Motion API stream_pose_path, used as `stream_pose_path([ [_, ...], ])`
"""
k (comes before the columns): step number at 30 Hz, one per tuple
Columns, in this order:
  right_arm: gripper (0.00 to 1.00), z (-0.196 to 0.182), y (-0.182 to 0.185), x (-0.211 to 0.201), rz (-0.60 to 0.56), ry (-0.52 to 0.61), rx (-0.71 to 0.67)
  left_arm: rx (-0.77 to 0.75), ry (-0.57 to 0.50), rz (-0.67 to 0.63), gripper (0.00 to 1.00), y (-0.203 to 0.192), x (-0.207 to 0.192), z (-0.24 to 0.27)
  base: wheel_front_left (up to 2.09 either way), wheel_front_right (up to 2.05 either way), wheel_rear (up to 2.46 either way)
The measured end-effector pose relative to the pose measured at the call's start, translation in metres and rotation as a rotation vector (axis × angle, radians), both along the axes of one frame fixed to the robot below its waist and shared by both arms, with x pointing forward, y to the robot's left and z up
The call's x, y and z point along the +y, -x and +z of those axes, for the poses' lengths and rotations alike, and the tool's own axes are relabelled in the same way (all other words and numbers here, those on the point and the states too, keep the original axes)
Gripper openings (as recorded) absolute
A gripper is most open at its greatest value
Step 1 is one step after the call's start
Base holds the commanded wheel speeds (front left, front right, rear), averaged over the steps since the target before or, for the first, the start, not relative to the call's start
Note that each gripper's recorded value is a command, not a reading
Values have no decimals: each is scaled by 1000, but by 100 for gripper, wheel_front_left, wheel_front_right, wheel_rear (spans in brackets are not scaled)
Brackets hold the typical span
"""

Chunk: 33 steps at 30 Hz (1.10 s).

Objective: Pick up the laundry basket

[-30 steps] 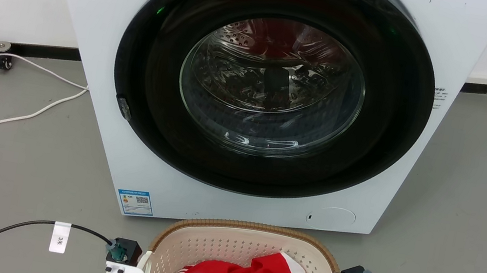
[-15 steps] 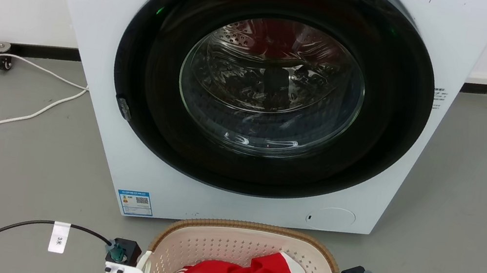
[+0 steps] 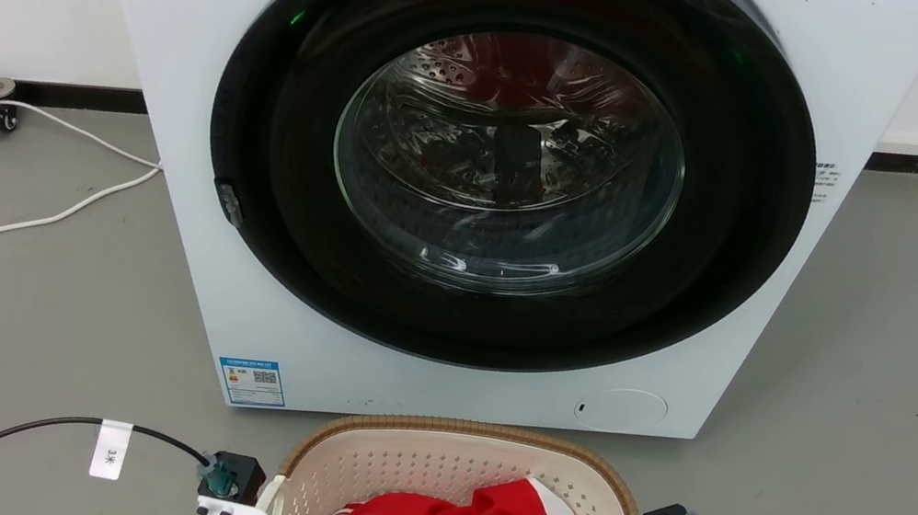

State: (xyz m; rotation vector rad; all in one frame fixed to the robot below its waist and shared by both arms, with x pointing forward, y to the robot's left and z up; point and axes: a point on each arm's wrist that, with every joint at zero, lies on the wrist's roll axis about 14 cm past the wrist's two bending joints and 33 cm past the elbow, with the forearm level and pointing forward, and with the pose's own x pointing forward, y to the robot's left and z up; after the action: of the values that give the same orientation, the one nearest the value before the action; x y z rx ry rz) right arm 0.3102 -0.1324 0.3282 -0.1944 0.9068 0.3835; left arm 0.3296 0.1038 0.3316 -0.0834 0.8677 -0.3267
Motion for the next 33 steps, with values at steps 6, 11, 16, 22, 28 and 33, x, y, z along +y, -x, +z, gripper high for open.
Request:
stream_pose_path([
  [6, 0, 0, 1, 0, 1, 2, 0, -1, 2, 1, 0, 0, -1, 0, 0, 0, 0],
  [11, 0, -1, 1, -1, 1, 3, 1, 2, 3, 1, 0, 1, -1, 0, 0, 0, 0],
  [16, 0, -1, 1, -1, 5, 6, 2, 1, 3, 3, 0, 2, 0, -1, 0, 0, 0],
  [22, 0, -1, 2, -1, 4, 4, 4, 3, 2, 2, 0, 2, 0, -1, 0, 0, 0],
  [28, 0, -1, 0, 0, 2, 1, 0, -1, 3, 4, 0, 1, 0, -1, 0, 0, 0],
  [33, 0, 0, -1, 0, 2, 1, -3, -3, 4, 5, 0, -1, 0, 0, 0, 0, 0],
])
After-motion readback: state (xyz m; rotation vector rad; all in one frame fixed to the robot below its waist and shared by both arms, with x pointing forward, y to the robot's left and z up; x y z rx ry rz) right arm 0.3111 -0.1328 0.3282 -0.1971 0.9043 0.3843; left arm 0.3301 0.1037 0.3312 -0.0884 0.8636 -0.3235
